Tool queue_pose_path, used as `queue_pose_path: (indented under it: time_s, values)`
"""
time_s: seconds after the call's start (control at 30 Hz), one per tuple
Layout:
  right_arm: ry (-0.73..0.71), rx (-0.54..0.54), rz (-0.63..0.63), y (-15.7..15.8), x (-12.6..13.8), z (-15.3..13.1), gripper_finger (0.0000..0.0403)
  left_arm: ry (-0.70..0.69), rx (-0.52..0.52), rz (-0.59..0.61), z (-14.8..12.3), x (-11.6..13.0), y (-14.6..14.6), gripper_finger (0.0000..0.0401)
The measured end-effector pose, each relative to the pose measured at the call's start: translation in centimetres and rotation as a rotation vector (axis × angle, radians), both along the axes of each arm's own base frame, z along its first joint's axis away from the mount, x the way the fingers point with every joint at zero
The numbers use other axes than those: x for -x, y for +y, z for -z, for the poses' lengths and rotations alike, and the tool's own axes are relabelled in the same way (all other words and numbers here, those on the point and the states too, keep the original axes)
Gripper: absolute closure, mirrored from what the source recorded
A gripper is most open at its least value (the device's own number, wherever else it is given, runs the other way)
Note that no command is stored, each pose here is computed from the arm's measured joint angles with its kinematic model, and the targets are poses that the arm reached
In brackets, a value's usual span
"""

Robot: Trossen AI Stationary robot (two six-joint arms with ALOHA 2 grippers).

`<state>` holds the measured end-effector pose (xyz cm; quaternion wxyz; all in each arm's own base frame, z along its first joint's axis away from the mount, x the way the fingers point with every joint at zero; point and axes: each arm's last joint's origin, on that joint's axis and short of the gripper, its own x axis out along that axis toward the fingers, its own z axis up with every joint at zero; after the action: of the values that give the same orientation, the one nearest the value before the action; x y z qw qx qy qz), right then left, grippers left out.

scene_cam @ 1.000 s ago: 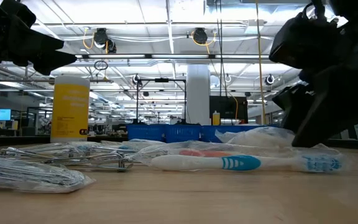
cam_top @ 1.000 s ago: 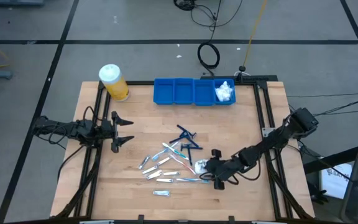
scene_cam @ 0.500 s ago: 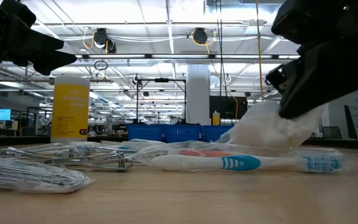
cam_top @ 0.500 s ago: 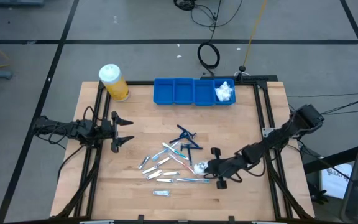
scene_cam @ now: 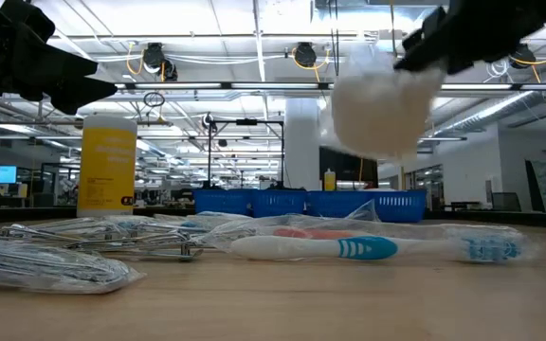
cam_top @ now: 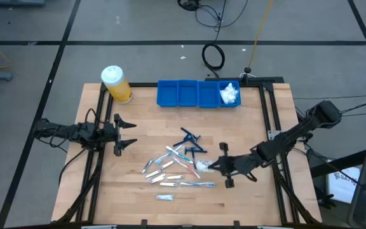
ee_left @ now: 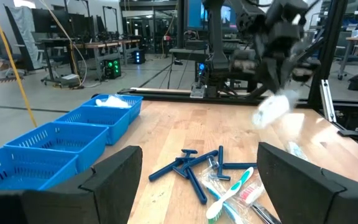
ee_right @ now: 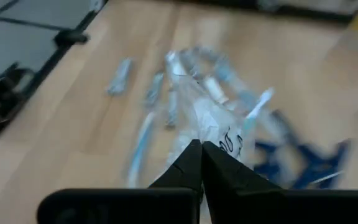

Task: Pick & Place Travel size toiletries
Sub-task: Put the white cotton pack into the right blue basket

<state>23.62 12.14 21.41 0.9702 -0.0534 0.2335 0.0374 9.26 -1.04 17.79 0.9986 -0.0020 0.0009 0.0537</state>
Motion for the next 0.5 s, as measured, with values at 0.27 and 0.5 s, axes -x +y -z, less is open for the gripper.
queue_pose_path:
  time_s: [0.27, 0.5]
  values:
    - [-0.076, 0.389, 0.368, -3.5, 2.1, -2.9, 0.0402, 0.0, 0.0, 0.0, 0.0, 0.0, 0.0, 0.0091]
    - [-0.015, 0.576, 0.711, -8.7, 3.1, -3.1, 0.0403, 0.0, 0.0, 0.0, 0.0, 0.0, 0.0, 0.0091]
